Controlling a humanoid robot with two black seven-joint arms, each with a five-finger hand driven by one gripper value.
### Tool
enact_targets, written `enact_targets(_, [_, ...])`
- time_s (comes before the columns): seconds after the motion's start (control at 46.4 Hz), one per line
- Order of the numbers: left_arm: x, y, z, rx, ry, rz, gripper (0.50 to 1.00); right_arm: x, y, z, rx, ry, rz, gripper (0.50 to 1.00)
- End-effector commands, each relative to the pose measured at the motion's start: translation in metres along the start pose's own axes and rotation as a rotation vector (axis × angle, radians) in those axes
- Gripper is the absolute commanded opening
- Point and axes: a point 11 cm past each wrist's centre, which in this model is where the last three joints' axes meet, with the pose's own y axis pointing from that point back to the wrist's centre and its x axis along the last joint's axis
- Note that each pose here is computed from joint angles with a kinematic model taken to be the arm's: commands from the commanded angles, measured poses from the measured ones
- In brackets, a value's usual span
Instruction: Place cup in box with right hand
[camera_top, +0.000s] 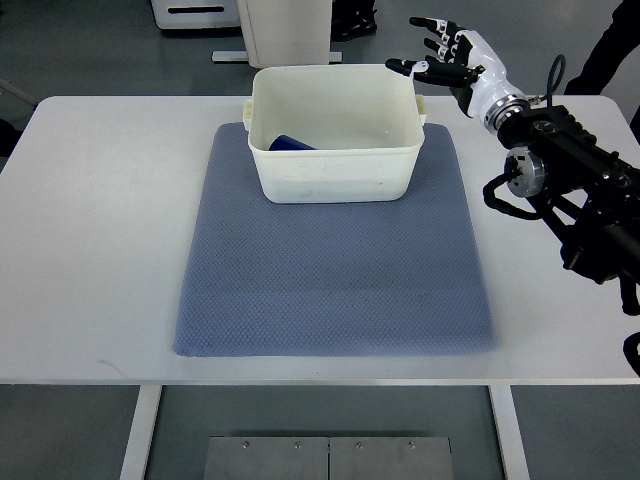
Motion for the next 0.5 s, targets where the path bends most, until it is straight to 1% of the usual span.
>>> enact_targets(0.0, [0.000,0.000,0.000,0.000,0.000,0.000,1.000,0.011,0.003,0.003,0.001,-0.051,0.033,0.985])
enact_targets(0.259, [0.000,0.000,0.000,0.000,0.000,0.000,1.000,0.044,0.018,0.025,-0.023,-0.239,0.086,0.993])
enact_targets(0.367, [0.000,0.000,0.000,0.000,0.000,0.000,1.000,0.055,0.023,0.030,-0.018,-0.289,0.116,0.995])
enact_targets(0.475, [0.000,0.000,0.000,0.000,0.000,0.000,1.000,0.066,0.030,0.043,-0.033,-0.327,0.150,1.000])
